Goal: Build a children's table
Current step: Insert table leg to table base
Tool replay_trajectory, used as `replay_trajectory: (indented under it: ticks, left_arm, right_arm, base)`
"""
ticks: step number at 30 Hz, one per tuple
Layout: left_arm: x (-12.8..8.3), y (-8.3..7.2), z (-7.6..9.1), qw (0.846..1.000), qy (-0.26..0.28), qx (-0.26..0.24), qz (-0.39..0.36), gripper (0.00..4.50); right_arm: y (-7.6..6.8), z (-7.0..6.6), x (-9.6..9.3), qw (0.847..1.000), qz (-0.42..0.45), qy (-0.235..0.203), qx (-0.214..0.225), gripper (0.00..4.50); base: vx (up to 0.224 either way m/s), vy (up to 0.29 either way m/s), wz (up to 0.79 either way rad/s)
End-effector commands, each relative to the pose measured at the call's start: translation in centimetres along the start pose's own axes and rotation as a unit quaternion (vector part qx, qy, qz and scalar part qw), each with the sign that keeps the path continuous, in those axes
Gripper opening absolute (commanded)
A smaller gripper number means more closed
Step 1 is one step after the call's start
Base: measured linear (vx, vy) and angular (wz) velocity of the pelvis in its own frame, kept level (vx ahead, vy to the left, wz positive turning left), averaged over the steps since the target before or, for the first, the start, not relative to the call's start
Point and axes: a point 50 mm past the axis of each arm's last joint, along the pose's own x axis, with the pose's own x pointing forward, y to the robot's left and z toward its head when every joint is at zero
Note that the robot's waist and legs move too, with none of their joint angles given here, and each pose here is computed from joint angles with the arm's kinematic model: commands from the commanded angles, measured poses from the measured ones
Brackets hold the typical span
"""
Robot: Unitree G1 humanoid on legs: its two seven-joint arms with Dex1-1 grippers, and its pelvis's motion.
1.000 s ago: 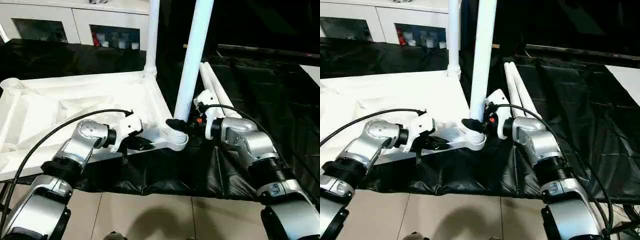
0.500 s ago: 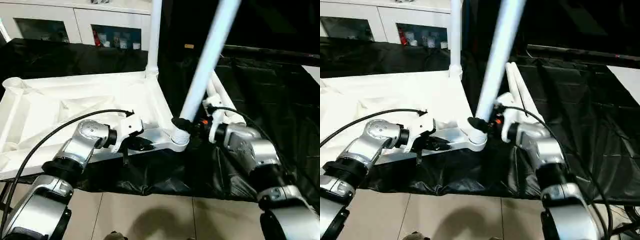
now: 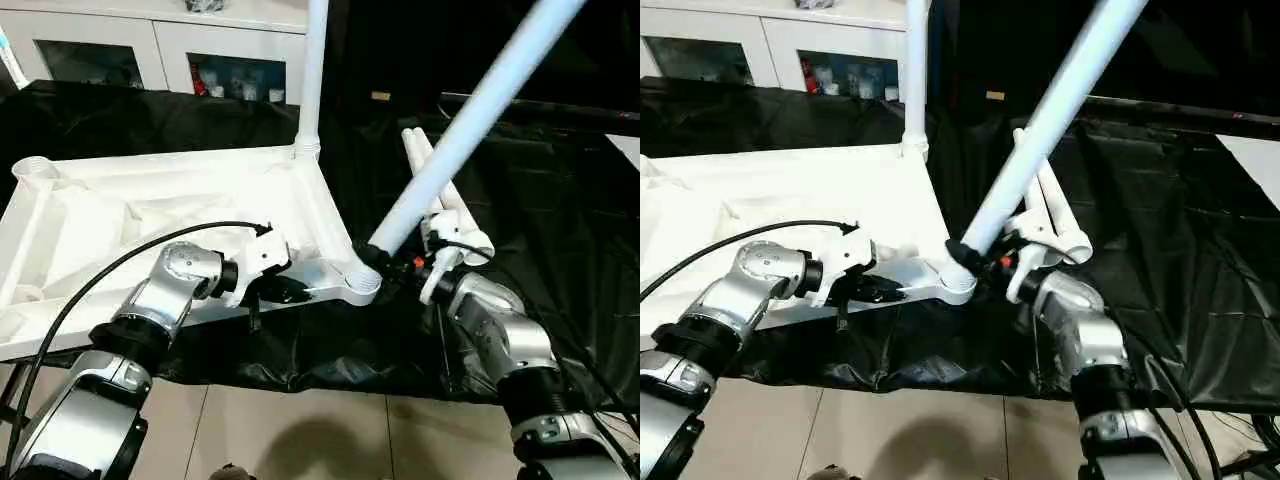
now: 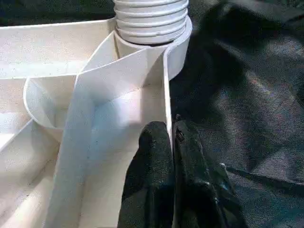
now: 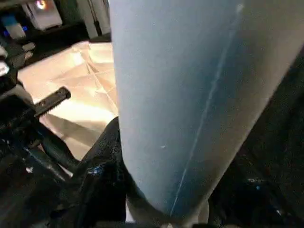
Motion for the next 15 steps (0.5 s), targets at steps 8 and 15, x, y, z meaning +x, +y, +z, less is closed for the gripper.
replay_trajectory:
  ticks: [8, 15]
  left_arm:
    - [0.2, 0.2, 0.5, 1.0, -0.01, 0.005, 0.005, 0.0]
    - [0.1, -0.1, 0.4, 1.0, -0.012, 0.005, -0.007, 0.0]
  right_arm:
    - [0.9, -2.2, 0.3, 0.993, 0.035, 0.103, -0.045, 1.86]
    - [0.9, -2.3, 0.5, 0.989, 0.066, 0.126, -0.049, 1.86]
  base:
    - [0.0, 0.0, 0.0]
    - [0.0, 0.0, 0.0]
